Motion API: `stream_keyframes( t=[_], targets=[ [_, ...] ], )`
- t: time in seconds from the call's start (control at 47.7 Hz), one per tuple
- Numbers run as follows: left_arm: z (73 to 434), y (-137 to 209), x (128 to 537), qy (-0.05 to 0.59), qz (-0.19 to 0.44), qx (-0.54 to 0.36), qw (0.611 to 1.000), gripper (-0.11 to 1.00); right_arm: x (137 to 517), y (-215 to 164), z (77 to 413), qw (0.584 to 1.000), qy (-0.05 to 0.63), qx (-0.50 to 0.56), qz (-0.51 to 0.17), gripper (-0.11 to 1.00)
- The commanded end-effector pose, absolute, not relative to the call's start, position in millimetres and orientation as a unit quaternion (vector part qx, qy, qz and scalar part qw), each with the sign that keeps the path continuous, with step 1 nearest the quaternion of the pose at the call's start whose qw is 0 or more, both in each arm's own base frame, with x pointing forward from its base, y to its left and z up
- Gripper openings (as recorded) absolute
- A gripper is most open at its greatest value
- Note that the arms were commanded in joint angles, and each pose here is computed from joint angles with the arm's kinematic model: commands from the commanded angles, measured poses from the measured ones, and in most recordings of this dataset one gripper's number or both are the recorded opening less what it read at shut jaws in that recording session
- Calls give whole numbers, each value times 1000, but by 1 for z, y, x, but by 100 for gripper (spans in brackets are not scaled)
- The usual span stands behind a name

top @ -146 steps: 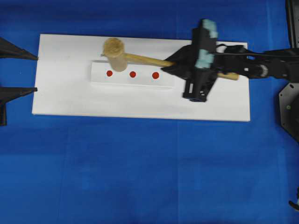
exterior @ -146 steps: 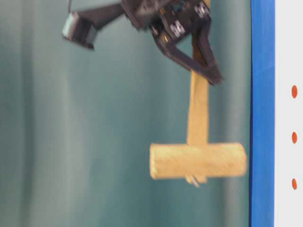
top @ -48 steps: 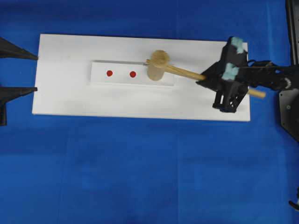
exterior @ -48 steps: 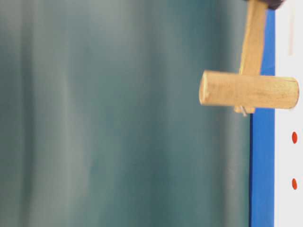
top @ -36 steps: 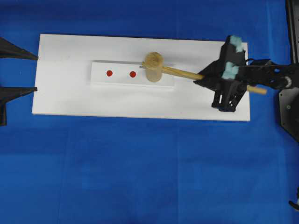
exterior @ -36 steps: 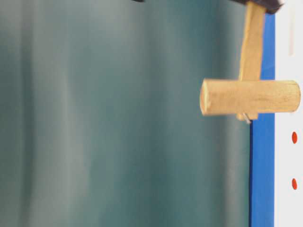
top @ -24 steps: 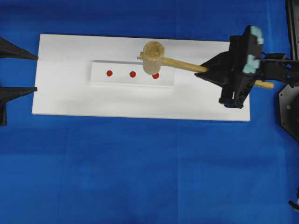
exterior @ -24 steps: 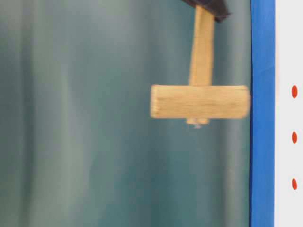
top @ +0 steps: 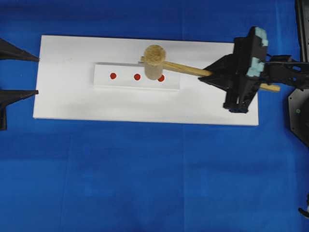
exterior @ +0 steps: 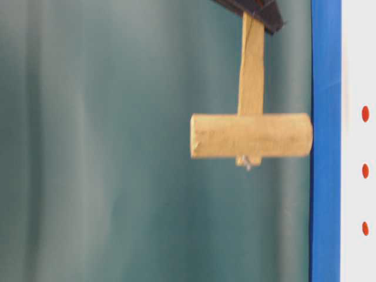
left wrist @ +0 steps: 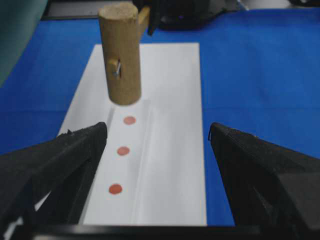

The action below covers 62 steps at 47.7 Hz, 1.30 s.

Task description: Hit the mark with a hammer.

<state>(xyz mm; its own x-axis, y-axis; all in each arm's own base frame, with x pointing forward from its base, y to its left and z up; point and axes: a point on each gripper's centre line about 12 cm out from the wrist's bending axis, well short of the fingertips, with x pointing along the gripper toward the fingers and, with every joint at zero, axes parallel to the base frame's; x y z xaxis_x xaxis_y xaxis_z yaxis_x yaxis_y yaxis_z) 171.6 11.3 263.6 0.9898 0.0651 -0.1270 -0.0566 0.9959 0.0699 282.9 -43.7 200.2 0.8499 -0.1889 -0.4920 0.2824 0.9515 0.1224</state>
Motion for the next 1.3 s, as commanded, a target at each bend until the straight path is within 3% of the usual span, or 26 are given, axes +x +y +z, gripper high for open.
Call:
stream_keyframes(
  t=[0.0, 0.524, 0.922, 1.278],
  targets=[
    [267, 12, 174, 56, 32, 32, 997, 81, 301, -41, 218, 964, 224, 89, -114, 2],
    [267, 13, 174, 56, 36, 32, 997, 82, 391, -30, 225, 967, 227, 81, -83, 2],
    [262, 16, 178, 53, 42, 30, 997, 82, 396, -27, 226, 968, 227, 78, -76, 2],
    [240, 20, 219, 42, 46, 17, 998, 94, 396, -27, 227, 968, 225, 76, -77, 2]
  ],
)
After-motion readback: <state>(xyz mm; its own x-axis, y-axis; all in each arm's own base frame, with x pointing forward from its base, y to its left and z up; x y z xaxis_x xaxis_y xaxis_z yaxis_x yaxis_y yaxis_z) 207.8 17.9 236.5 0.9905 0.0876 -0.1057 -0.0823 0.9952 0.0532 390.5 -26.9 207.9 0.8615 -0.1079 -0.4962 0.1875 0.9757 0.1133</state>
